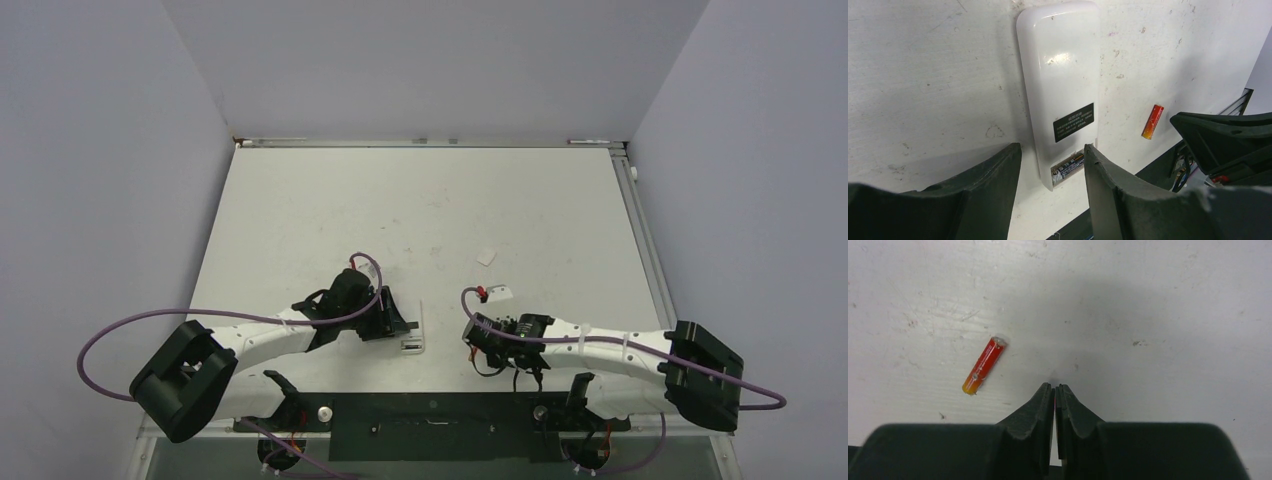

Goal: Load the batteries into the remote control
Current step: Adjust the battery at the center of the board.

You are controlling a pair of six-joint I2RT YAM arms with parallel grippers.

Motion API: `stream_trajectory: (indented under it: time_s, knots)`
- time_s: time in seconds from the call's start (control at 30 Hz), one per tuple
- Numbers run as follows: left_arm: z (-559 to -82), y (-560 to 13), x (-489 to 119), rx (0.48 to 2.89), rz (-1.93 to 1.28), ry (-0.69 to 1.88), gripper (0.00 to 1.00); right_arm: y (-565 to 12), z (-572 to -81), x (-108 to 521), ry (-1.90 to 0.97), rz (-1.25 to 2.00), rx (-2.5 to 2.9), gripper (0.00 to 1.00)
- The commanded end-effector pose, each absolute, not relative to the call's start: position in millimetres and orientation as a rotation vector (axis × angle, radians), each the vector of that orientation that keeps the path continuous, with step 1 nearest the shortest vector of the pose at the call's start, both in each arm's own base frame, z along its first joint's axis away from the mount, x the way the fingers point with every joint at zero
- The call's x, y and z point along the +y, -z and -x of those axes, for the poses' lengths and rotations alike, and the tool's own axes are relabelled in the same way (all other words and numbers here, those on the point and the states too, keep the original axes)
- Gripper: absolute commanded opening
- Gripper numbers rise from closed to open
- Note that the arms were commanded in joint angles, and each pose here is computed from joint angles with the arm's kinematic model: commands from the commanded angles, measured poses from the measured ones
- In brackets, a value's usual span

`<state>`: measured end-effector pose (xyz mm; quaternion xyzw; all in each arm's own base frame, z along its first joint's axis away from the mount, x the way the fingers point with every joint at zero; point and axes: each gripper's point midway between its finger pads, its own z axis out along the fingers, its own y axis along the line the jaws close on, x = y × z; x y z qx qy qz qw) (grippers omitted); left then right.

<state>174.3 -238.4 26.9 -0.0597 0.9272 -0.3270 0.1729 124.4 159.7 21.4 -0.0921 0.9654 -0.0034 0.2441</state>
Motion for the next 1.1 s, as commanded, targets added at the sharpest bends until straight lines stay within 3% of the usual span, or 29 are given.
stream_trajectory:
  time_s: [0.0,0.5,0.8,1.07]
  knots:
    - [-160.0,-8.0,-227.3,2.709,0.144,0.854,0.47,-20.2,-112.1,182.0,-0.15,0.283,2.663,0.09]
    - [-155.5,-7.2,-222.8,2.712,0.144,0.849,0.47,-3.9,-124.2,230.9,-0.225,0.304,2.637,0.09]
    - [-154.0,-10.3,-220.7,2.709,0.144,0.845,0.47,-25.6,-151.6,246.8,-0.207,0.28,2.555,0.09]
    - [-153.5,-12.0,-221.5,2.71,0.134,0.85,0.47,-65.7,-162.3,245.8,-0.181,0.408,2.482,0.33]
